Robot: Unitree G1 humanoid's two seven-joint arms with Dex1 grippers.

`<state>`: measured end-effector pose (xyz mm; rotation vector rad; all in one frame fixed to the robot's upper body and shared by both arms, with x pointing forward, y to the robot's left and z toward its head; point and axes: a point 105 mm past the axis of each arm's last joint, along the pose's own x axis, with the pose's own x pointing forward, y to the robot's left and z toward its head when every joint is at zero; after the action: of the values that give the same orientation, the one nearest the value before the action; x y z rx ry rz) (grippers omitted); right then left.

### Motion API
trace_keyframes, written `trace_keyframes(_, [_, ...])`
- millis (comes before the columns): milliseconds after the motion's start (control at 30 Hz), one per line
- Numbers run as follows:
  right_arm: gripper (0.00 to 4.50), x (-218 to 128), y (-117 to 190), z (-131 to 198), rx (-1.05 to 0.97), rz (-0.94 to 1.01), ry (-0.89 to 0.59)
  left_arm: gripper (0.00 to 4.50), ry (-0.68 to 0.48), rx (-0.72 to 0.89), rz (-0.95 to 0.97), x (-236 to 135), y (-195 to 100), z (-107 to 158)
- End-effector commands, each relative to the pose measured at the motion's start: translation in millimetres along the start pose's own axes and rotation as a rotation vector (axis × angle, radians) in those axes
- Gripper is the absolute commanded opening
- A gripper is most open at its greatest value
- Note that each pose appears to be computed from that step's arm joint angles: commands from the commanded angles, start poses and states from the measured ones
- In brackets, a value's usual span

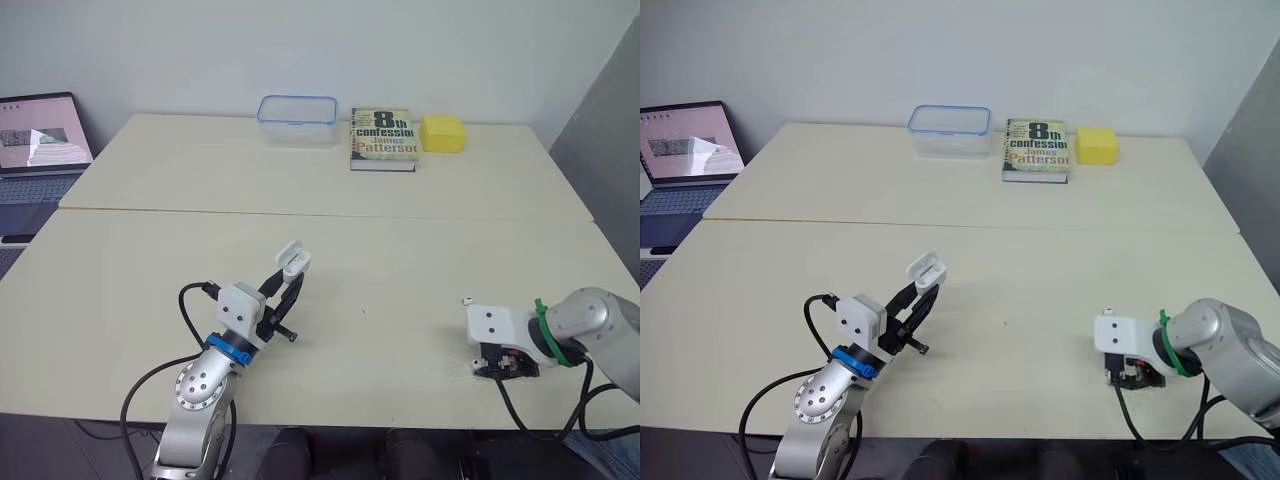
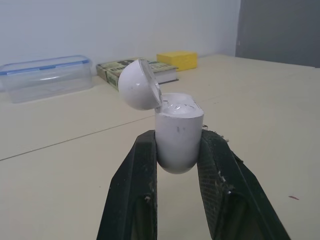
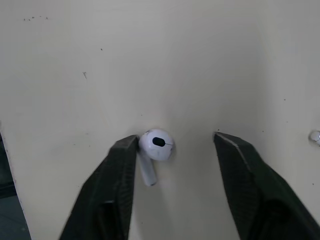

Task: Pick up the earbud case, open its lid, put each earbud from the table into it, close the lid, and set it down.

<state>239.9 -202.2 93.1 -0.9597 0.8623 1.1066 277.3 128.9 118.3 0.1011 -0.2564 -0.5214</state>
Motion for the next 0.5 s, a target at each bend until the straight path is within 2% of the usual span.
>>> trace_keyframes(33, [1.05, -4.2, -1.2, 0.2, -0.014, -0.010, 0.017, 0.74, -0.049, 0.023, -0.009, 2.8, -2.0, 14.0])
trace_keyframes(100, [0.43, -4.7, -0.9, 1.0, -0.016, -0.011, 0.016, 0.74, -0.050, 0.022, -0.010, 3.5, -2.1, 14.1])
trace_keyframes(367, [0.42, -16.5, -10.2, 14.0, -0.043, -0.049, -0.041, 0.74, -0.054, 0.020, -0.017, 5.7, -2.3, 14.2])
trace_keyframes(500, [0.42, -43.6, -21.2, 58.5, -0.051, -0.071, -0.292, 0.74, -0.082, 0.013, -0.024, 10.4, -2.2, 19.8])
